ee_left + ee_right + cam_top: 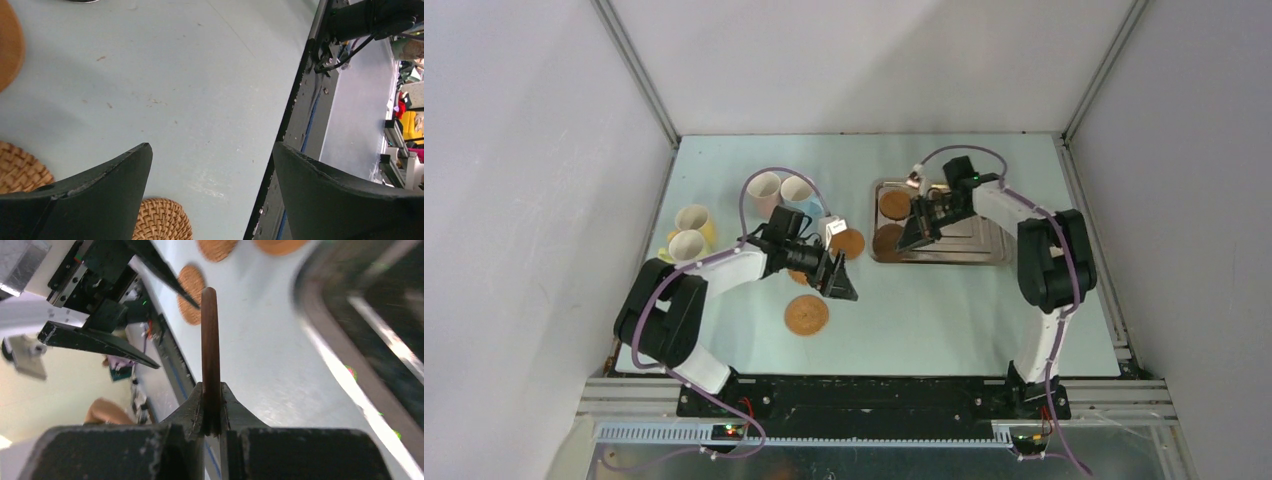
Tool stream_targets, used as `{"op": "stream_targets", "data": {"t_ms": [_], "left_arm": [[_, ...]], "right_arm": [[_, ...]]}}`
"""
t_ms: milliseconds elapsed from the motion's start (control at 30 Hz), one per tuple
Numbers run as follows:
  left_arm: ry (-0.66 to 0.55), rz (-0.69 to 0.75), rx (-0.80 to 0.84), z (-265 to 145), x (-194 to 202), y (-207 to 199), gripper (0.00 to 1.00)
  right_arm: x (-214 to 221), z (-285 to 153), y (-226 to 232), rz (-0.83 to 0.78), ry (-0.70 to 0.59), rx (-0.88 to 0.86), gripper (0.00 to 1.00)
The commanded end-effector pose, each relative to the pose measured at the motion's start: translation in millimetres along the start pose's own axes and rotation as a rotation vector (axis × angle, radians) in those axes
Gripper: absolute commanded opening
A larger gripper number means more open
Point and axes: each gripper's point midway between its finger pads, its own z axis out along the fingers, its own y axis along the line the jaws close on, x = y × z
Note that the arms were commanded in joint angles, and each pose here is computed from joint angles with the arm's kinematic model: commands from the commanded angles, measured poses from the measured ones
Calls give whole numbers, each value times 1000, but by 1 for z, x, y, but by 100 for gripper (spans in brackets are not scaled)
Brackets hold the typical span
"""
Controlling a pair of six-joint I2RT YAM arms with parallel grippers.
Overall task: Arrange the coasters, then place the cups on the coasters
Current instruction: Place the coaster on the tray.
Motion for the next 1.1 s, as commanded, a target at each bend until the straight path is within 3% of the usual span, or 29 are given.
{"op": "stream_targets", "data": {"t_ms": [0,167,467,767,1067], "left_arm": [[-28,25,18,-7,-15,7,98],[-31,9,3,-8,-15,14,98],[-26,0,-15,-6,-13,19,98],[-23,-9,-14,-4,-12,21,98],[-26,-11,-30,-5,-13,23,98]], "right_arm": [[-35,-57,-31,25,-209,191,0],[-35,-98,-94,200,-325,363,0],[-15,-95,-145,323,-272,476,4],[-9,-86,-155,363,-238,471,24],[-6,-65,-137,307,-156,460,33]]}}
